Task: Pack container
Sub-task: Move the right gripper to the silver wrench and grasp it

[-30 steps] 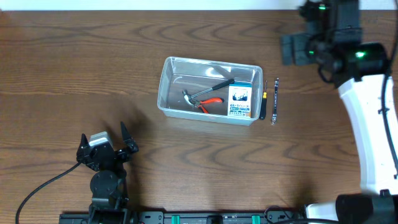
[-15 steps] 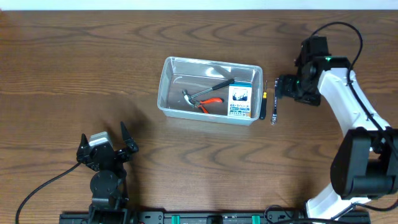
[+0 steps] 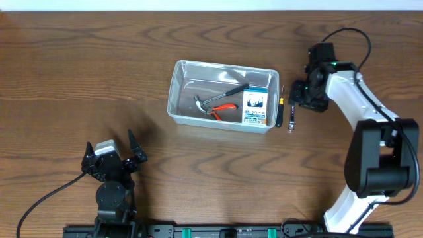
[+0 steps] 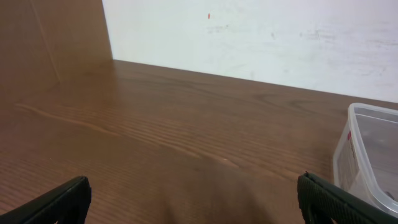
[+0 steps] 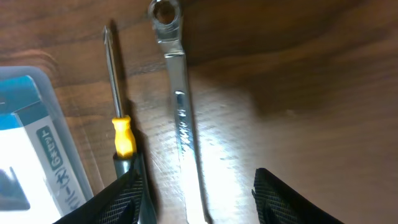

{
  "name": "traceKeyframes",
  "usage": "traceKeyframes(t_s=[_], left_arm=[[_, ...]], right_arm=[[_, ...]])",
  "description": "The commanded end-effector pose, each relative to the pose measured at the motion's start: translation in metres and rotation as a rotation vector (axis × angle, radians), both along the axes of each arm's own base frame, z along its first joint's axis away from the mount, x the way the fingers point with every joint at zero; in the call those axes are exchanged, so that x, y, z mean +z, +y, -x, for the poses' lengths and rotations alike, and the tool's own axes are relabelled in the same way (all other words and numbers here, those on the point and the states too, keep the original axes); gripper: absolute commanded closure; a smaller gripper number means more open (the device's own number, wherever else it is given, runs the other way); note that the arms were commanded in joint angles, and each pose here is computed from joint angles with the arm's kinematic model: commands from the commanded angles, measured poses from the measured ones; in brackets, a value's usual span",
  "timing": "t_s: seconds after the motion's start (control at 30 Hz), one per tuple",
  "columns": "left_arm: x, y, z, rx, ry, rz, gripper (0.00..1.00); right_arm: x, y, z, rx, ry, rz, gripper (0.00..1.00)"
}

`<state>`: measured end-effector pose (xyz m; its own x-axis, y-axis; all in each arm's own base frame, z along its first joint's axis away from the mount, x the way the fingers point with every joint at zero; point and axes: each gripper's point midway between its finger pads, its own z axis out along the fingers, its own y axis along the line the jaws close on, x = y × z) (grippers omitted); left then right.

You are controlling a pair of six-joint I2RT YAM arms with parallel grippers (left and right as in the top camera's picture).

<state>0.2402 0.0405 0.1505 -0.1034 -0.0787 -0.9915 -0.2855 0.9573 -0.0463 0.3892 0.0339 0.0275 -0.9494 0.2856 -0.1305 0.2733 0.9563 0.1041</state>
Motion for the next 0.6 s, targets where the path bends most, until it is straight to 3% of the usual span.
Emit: traceKeyframes(t_s=[0.0,0.13,0.23,0.43,0.57], left_arm=[[-0.016,0.003,0.002,0.016,0.048,-0.009,0.02],[-0.016,0.003,0.002,0.016,0.048,-0.009,0.02],[-0.016,0.003,0.002,0.016,0.048,-0.009,0.02],[-0.016,0.003,0.002,0.016,0.048,-0.009,0.02],[-0.016,0.003,0.002,0.016,0.048,-0.009,0.02]], right_arm=[[-0.02,0.008,0.004,-0.001,0.046,0.0,0.43],[-0.034,0.008,0.006,-0.013,0.077,0.001,0.62],[-0.041,0.008,0.008,-0.013,0.094,0.003,0.66],[-0.042,0.008,0.008,-0.013,0.092,0.003,0.87],[-0.042,0.008,0.006,-0.012,0.088,0.003,0.88]])
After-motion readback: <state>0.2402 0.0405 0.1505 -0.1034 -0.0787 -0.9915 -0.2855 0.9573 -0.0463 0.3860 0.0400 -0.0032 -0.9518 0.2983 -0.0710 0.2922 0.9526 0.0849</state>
